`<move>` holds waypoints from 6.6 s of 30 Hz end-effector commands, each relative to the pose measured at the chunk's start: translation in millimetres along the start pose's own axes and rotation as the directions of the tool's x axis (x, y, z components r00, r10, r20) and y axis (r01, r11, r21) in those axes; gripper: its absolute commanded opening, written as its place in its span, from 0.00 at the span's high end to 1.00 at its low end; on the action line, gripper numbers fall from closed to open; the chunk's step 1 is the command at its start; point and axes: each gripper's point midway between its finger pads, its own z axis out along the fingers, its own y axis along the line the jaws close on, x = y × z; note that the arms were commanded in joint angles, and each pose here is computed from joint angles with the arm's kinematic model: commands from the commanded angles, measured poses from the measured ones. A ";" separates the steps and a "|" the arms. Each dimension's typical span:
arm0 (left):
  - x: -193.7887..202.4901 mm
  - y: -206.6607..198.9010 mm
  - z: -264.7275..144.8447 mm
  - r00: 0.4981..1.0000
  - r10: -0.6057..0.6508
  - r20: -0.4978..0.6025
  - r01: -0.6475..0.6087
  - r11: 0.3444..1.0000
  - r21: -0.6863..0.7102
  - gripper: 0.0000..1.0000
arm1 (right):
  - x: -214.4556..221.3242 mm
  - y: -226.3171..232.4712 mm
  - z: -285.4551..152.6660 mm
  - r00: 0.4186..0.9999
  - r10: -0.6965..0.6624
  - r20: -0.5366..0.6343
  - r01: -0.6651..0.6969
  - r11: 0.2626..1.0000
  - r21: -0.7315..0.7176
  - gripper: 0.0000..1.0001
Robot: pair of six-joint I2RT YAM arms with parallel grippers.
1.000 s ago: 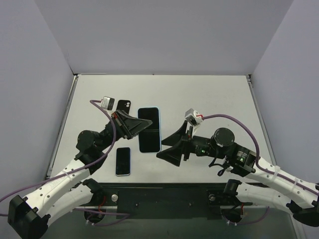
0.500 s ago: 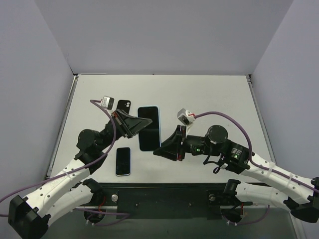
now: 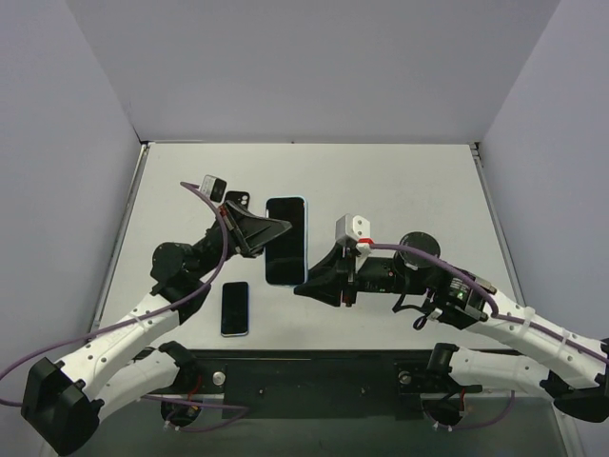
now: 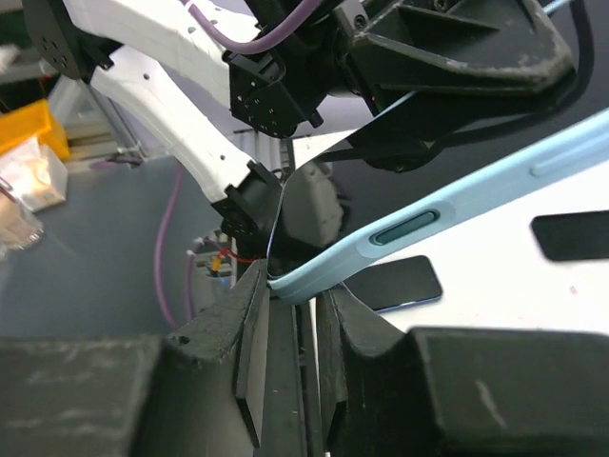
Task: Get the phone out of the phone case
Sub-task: Remove the phone case from the phone, then place the phone case at the center of the board.
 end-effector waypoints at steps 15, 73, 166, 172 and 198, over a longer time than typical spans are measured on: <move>28.2 -76.5 -10.4 0.982 -0.086 -0.167 0.123 0.967 0.225 1.00 | -22.3 -133.4 -18.2 0.994 0.068 0.081 -0.105 0.744 0.660 1.00; -15.7 -16.7 -7.3 0.989 0.125 0.081 -0.129 0.991 0.042 1.00 | -1.3 -44.6 16.3 0.619 0.731 0.286 -0.777 0.623 0.090 0.49; -172.5 352.1 -119.6 0.975 0.172 -0.143 -0.197 0.362 -0.911 1.00 | 73.4 -68.0 -47.7 0.658 0.702 0.271 -0.752 0.593 0.289 1.00; -173.7 375.7 -141.6 0.985 0.109 -0.137 -0.163 0.285 -0.945 1.00 | 77.3 -71.0 -44.9 0.643 0.712 0.282 -0.765 0.580 0.279 1.00; -200.3 331.6 -162.1 0.966 0.226 -0.121 -0.144 0.086 -0.986 0.32 | 141.7 -89.5 -9.6 0.540 0.793 0.281 -0.831 0.451 0.324 1.00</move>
